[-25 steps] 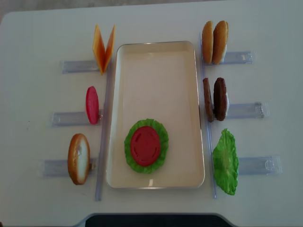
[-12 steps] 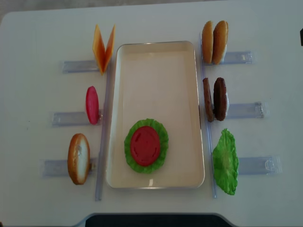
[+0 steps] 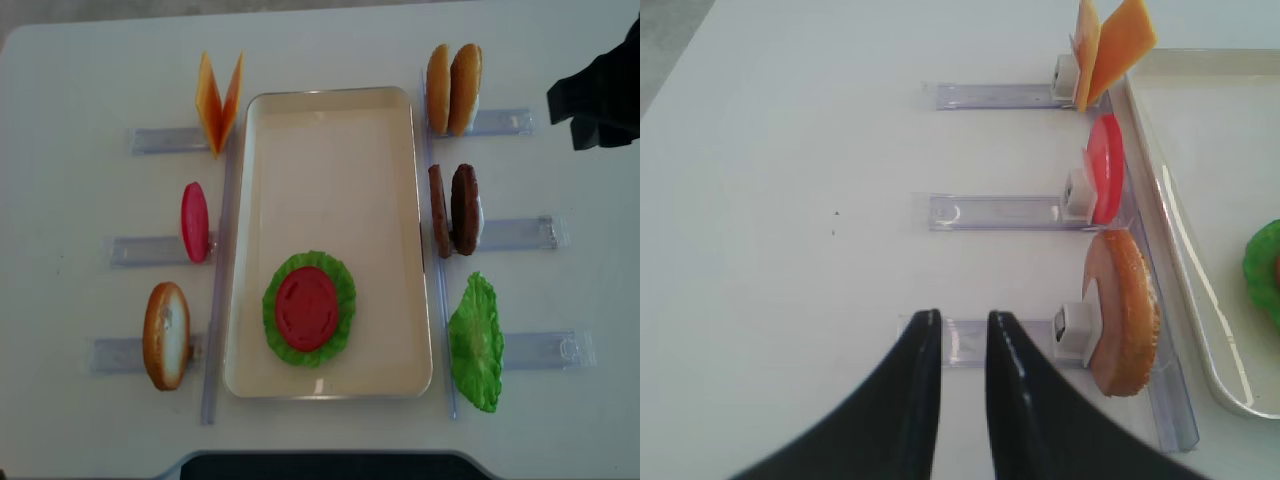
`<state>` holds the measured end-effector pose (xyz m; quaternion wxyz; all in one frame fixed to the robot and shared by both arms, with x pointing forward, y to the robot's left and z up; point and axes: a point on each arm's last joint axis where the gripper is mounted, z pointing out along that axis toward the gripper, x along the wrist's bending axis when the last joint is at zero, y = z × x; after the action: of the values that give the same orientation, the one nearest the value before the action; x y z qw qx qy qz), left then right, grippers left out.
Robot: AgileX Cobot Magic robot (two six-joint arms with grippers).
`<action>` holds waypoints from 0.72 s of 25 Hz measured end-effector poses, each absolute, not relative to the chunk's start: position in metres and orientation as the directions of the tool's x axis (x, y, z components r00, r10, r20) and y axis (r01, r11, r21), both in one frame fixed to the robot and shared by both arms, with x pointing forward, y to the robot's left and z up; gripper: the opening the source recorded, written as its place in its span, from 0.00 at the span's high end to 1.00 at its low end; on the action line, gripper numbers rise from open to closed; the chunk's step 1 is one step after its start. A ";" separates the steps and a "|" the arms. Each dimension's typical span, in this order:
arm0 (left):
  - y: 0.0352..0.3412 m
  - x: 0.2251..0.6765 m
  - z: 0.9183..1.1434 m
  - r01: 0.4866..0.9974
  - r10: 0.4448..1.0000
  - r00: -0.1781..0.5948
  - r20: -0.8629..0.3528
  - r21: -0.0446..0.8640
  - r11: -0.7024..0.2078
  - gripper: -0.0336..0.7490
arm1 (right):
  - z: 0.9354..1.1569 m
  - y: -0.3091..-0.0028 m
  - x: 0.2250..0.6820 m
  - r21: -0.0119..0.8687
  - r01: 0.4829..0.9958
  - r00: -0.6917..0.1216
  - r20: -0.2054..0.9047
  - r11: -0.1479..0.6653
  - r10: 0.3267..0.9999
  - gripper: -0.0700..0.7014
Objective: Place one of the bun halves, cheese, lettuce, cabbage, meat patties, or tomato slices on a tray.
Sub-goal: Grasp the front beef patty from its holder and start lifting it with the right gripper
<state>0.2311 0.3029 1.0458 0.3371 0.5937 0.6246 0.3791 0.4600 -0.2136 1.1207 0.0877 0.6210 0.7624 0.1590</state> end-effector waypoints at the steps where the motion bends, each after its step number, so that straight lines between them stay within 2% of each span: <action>1: 0.303 0.231 1.046 0.486 0.997 -0.068 0.029 0.874 0.008 0.81 | 1.121 -0.208 0.458 0.350 0.918 -0.223 0.070 0.185 0.972 0.50; 9: 0.303 0.231 1.046 0.486 0.997 -0.068 0.029 0.874 0.008 0.81 | 1.107 -0.167 0.451 0.291 0.929 -0.265 0.096 0.228 0.959 0.50; 18: 0.303 0.231 1.046 0.486 0.997 -0.068 0.029 0.874 0.008 0.81 | 1.099 -0.152 0.459 0.279 0.930 -0.276 0.100 0.240 0.956 0.50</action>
<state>0.2311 0.3029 1.0458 0.3371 0.5937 0.6246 0.3791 0.4593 -0.1515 1.0986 0.0453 0.5999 0.7859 0.1428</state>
